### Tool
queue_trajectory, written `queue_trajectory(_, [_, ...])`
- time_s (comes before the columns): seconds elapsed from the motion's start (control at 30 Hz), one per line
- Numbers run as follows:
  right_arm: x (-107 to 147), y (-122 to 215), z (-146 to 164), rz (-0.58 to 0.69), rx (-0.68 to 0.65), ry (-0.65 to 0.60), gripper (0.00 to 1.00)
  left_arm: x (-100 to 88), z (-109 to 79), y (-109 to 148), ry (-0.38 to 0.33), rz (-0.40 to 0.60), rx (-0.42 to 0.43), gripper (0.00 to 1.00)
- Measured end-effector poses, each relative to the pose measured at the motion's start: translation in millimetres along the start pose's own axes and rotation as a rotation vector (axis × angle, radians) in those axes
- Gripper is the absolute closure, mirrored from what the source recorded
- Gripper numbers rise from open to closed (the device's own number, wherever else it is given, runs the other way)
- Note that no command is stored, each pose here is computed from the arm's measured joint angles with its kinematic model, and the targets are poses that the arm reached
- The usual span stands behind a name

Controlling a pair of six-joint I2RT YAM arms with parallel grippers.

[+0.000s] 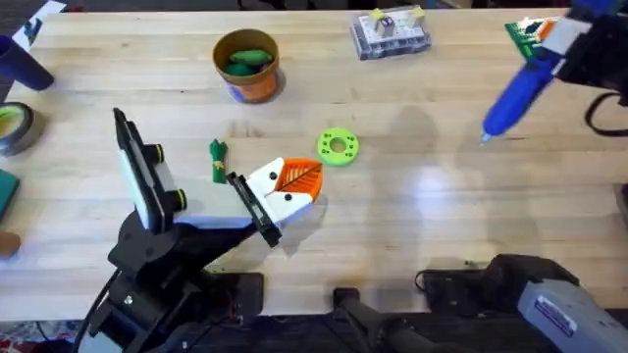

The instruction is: Pick up the gripper from the table and insert it into the empty holder that is missing its gripper. Then pick up a screw, insert it into the mounting hole, and use the screwdriver to tighten it. Finally, clean up the table by picking up the vegetable and placing it into the bucket.

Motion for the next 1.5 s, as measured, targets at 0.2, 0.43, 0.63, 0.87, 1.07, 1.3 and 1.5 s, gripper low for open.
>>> queue_trajectory(0.2, [-24.3, 19.1, 57.0, -0.224, -0.195, 0.090, 0.977, 0.0, 0.0, 0.0, 0.000, 0.000, 0.000, 0.985])
queue_trajectory(0.43, [-43.7, 44.5, 128.2, -0.421, -0.467, 0.157, 0.977, 0.0, 0.0, 0.0, 0.000, 0.000, 0.000, 0.985])
queue_trajectory(0.63, [-57.1, 73.1, 168.5, -0.556, -0.637, 0.174, 0.977, 0.0, 0.0, 0.0, 0.000, 0.000, 0.000, 0.985])
queue_trajectory(0.87, [-67.4, 104.2, 192.9, -0.699, -0.753, 0.206, 0.977, 0.0, 0.0, 0.0, 0.000, 0.000, 0.000, 0.985])
queue_trajectory(1.07, [-71.0, 107.7, 215.7, -0.758, -0.838, 0.245, 0.977, 0.0, 0.0, 0.0, 0.000, 0.000, 0.000, 0.985])
queue_trajectory(1.3, [-79.0, 109.3, 240.9, -0.750, -0.947, 0.286, 0.977, 0.0, 0.0, 0.0, 0.000, 0.000, 0.000, 0.985])
queue_trajectory(1.5, [-93.7, 128.6, 246.2, -0.803, -1.008, 0.260, 0.977, 0.0, 0.0, 0.0, 0.000, 0.000, 0.000, 0.985])
Point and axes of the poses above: each hand's point on the last joint's axis, 136 mm out from that joint toward the fingers, its own y axis back along the fingers, its own z axis along the line the jaws close on, x = y × z, the point moved 7 cm from there along y, back along the fingers, and after that the axes turned 15 degrees about y, right-handed, at the moved point
